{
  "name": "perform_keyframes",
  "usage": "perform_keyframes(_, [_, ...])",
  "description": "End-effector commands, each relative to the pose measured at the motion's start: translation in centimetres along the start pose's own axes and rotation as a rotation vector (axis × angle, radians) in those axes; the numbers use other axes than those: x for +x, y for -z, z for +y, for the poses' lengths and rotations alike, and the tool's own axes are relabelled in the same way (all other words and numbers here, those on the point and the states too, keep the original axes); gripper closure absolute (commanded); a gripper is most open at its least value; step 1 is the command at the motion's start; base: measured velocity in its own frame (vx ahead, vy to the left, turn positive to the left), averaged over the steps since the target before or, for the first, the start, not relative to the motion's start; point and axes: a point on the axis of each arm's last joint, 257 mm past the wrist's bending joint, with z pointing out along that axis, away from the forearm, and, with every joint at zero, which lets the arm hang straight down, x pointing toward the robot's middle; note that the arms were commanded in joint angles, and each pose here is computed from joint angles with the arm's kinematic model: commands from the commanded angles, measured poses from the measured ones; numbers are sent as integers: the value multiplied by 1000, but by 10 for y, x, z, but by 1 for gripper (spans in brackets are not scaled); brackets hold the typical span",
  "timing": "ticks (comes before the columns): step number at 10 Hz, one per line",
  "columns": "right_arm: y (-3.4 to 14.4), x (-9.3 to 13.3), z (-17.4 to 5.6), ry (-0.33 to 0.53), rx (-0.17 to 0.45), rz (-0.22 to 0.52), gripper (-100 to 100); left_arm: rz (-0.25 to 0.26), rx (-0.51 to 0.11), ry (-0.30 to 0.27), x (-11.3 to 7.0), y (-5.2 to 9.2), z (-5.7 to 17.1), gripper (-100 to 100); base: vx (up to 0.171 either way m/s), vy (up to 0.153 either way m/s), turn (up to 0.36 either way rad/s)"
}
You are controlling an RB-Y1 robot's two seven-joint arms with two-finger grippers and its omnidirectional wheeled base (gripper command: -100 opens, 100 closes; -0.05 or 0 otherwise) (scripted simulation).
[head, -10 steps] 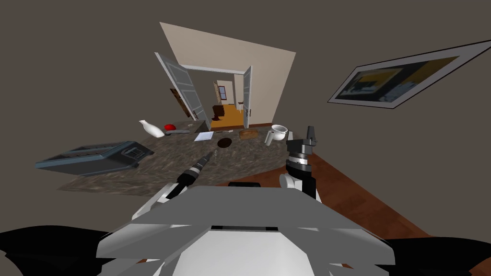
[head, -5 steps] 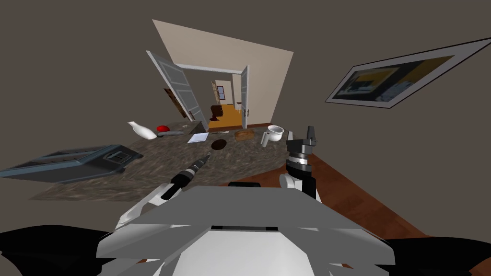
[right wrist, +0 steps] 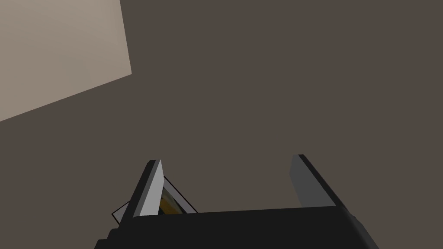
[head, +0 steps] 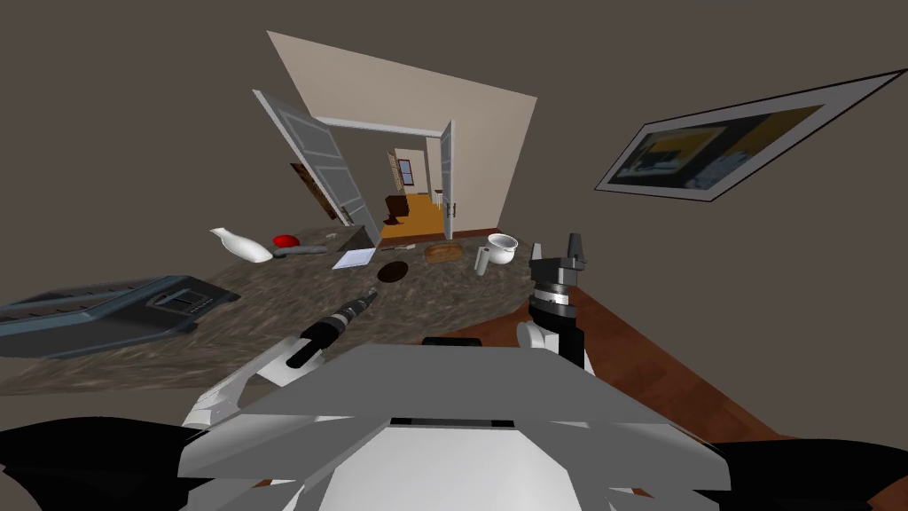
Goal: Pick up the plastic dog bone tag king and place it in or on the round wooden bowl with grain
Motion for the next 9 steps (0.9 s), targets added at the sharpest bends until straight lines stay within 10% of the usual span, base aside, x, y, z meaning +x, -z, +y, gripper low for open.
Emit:
perform_keyframes(1, [0,0,0,0,0,0,0,22,-58,-64,-1,4,25,-100,97,-117,-32])
perform_keyframes(8, [0,0,0,0,0,0,0,65,-193,-220,-17,11,86,-100,35,-84,-4])
perform_keyframes(9, [0,0,0,0,0,0,0,66,-196,-222,-17,11,87,0,0,0,0])
